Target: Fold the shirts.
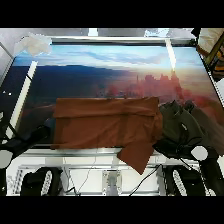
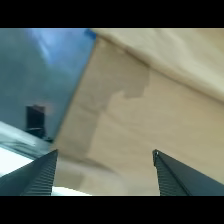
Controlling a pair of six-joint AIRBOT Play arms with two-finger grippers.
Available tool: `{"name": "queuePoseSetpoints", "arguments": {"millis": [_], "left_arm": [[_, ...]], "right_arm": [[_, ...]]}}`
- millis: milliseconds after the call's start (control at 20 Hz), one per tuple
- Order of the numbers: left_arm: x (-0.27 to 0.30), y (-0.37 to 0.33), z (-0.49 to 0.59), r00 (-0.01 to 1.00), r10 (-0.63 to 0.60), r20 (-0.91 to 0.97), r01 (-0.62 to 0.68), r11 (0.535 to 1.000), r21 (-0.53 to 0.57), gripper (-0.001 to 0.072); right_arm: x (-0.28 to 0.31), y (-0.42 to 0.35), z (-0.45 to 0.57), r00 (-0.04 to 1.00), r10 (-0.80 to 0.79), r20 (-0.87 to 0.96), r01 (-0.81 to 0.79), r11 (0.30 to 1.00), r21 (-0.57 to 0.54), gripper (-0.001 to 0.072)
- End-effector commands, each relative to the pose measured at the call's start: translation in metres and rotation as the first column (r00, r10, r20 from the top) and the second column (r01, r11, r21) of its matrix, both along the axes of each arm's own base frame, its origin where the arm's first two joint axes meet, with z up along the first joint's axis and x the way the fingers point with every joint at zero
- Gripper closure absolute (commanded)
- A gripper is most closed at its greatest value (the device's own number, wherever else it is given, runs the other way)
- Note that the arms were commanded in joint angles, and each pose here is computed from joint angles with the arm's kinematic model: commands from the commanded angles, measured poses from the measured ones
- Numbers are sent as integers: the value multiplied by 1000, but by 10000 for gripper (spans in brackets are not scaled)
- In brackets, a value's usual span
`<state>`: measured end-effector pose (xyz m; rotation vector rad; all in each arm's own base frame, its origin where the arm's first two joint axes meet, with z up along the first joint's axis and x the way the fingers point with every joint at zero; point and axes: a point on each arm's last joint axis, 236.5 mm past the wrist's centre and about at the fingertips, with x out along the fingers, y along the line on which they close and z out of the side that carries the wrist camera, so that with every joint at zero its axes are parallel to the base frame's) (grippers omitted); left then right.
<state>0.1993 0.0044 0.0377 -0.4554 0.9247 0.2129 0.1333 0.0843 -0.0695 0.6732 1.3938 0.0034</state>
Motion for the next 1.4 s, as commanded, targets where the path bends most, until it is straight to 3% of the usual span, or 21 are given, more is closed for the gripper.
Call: {"name": "queuePoseSetpoints", "arguments": {"millis": [0,950,1200,1350], "left_arm": [[8,-12,5,999,-23,38,25,999,-47,35],[18,-15,52,987,-54,153,58,998,-25,35],[17,-15,51,988,-55,146,59,998,-26,35],[17,-15,51,988,-55,145,59,998,-26,35]], "right_arm": [[-10,0,-8,997,-6,-78,6,1000,1,340],[17,6,-34,990,-50,-131,57,997,48,381],[-10,-1,-39,976,26,-218,-24,1000,9,384],[-18,7,-35,969,51,-243,-41,998,46,384]]}}
